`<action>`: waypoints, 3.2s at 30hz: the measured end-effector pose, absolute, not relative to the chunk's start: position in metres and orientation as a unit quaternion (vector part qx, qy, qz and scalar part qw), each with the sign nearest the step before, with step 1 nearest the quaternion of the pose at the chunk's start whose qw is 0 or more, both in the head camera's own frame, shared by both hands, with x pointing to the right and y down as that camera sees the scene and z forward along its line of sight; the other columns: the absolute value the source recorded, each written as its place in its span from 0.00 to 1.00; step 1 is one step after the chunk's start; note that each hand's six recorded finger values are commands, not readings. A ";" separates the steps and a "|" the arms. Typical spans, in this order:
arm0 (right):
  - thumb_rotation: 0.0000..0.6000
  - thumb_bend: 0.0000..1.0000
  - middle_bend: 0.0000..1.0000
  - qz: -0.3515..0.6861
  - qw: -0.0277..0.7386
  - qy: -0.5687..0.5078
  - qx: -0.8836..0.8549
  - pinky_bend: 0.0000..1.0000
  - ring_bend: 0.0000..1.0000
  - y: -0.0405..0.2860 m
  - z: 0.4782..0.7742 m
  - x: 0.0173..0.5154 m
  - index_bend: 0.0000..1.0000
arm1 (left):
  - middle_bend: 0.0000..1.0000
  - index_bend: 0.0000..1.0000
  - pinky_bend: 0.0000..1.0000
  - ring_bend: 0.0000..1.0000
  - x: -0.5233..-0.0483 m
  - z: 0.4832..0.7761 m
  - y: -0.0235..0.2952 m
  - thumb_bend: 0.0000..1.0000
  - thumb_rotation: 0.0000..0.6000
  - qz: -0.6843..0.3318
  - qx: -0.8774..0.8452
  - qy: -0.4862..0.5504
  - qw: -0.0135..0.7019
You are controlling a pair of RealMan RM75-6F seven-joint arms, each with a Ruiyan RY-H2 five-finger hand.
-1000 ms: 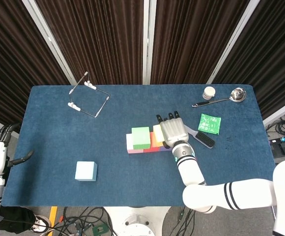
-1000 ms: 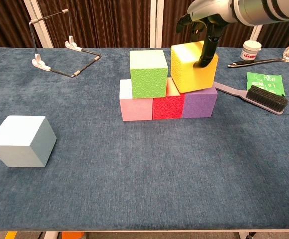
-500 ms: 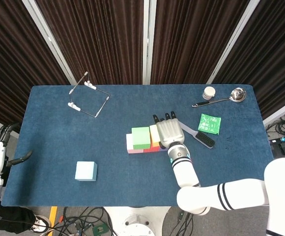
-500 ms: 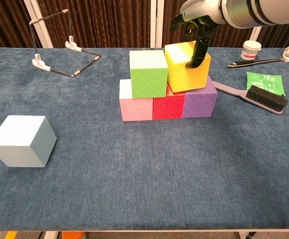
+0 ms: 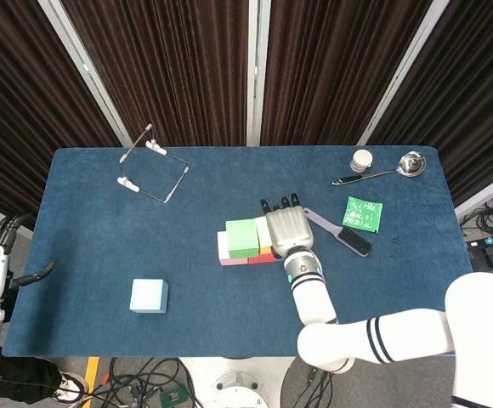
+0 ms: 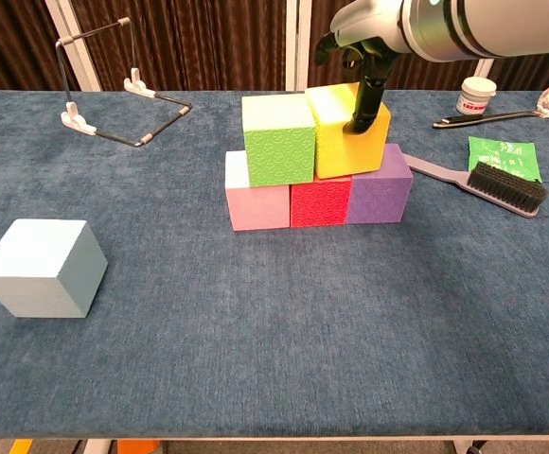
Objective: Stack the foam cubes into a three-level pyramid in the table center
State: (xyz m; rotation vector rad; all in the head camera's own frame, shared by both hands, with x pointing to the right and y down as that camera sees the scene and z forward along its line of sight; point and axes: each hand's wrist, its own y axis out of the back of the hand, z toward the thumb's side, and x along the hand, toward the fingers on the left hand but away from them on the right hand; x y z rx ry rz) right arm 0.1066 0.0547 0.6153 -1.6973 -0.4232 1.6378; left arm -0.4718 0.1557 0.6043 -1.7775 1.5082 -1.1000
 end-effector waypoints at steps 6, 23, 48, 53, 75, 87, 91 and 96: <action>1.00 0.24 0.54 0.639 0.365 -0.163 -0.657 0.00 0.09 0.056 0.616 0.105 0.00 | 0.12 0.12 0.11 0.04 -0.473 0.604 0.157 0.19 1.00 -0.411 -0.662 0.562 0.278; 1.00 0.23 0.51 0.649 0.363 -0.159 -0.650 0.00 0.09 0.059 0.617 0.107 0.00 | 0.12 0.12 0.11 0.04 -0.474 0.607 0.158 0.19 1.00 -0.412 -0.663 0.561 0.275; 1.00 0.21 0.14 0.648 0.352 -0.159 -0.657 0.00 0.00 0.057 0.613 0.111 0.00 | 0.12 0.12 0.11 0.04 -0.474 0.608 0.156 0.19 1.00 -0.412 -0.661 0.564 0.274; 1.00 0.21 0.15 0.642 0.350 -0.165 -0.662 0.00 0.00 0.056 0.610 0.110 0.00 | 0.12 0.12 0.11 0.04 -0.474 0.608 0.157 0.20 1.00 -0.414 -0.662 0.562 0.273; 1.00 0.22 0.13 0.578 0.404 -0.102 -0.702 0.00 0.00 0.051 0.611 0.115 0.00 | 0.12 0.12 0.11 0.04 -0.471 0.610 0.159 0.20 1.00 -0.420 -0.664 0.555 0.273; 1.00 0.24 0.35 0.570 0.412 -0.110 -0.702 0.00 0.00 0.049 0.616 0.110 0.00 | 0.12 0.12 0.11 0.04 -0.473 0.610 0.160 0.19 1.00 -0.420 -0.664 0.557 0.270; 1.00 0.24 0.40 0.571 0.413 -0.116 -0.700 0.00 0.00 0.048 0.615 0.110 0.00 | 0.12 0.12 0.11 0.04 -0.473 0.610 0.160 0.19 1.00 -0.418 -0.664 0.557 0.271; 1.00 0.25 0.41 0.576 0.411 -0.121 -0.697 0.00 0.00 0.047 0.614 0.112 0.00 | 0.12 0.12 0.11 0.04 -0.472 0.610 0.160 0.19 1.00 -0.418 -0.666 0.555 0.272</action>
